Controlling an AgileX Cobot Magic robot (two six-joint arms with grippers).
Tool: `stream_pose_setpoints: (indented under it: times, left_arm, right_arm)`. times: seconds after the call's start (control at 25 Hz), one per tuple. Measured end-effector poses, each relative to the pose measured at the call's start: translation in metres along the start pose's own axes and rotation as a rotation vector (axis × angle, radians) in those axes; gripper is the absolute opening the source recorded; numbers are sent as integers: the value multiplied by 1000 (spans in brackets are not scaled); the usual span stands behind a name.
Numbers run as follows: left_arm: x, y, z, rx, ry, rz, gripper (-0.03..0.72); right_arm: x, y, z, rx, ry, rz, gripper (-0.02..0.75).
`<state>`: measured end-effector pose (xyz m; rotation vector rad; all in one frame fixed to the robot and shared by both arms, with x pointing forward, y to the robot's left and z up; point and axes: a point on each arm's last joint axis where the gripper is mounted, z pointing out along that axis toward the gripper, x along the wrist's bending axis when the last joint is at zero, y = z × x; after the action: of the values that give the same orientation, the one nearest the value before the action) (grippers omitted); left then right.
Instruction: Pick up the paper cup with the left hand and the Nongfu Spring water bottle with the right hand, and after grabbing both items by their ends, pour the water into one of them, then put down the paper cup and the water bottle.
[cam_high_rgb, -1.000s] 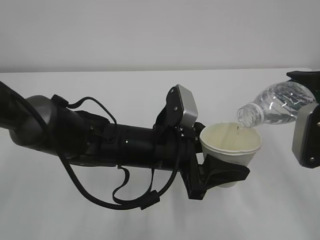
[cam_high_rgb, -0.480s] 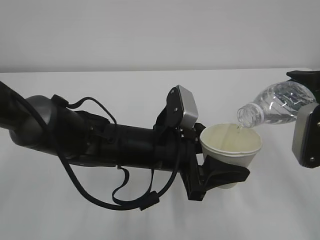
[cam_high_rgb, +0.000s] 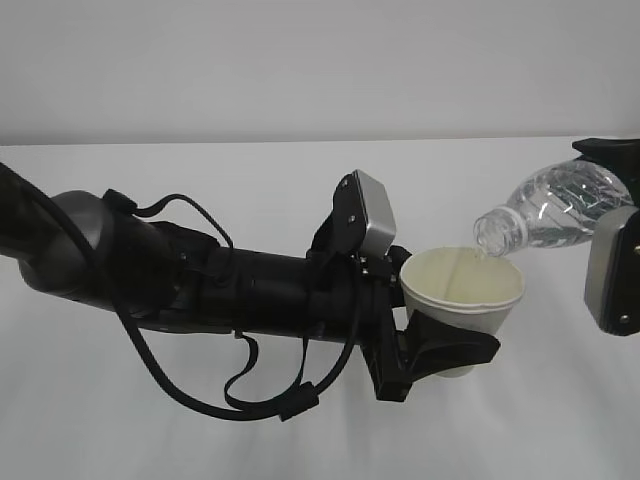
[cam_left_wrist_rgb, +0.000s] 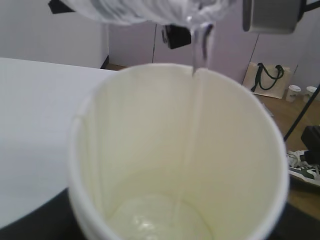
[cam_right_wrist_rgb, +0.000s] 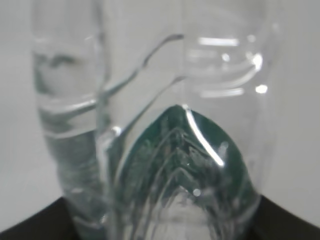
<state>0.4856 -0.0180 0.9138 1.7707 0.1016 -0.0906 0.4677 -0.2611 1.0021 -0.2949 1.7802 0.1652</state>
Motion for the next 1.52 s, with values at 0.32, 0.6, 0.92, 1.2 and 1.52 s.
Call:
stream_pose_setpoints:
  times: [0.32,0.6,0.92,1.2,1.52]
  left_arm:
    - [0,0,0,0,0,0,463]
    - [0,0,0,0,0,0,463]
    - [0,0,0,0,0,0,463]
    - [0,0,0,0,0,0,463]
    - [0,0,0,1,-1,1,463]
  right_arm:
    - [0,0,0,-1,-2,-9,402]
    - [0,0,0,-1,-5,-9,402]
    - [-1,0,0,-2,-7,-16,402]
    - [-1,0,0,3,-8,-15,402]
    - [-2,-2,0,26,-20,-3,402]
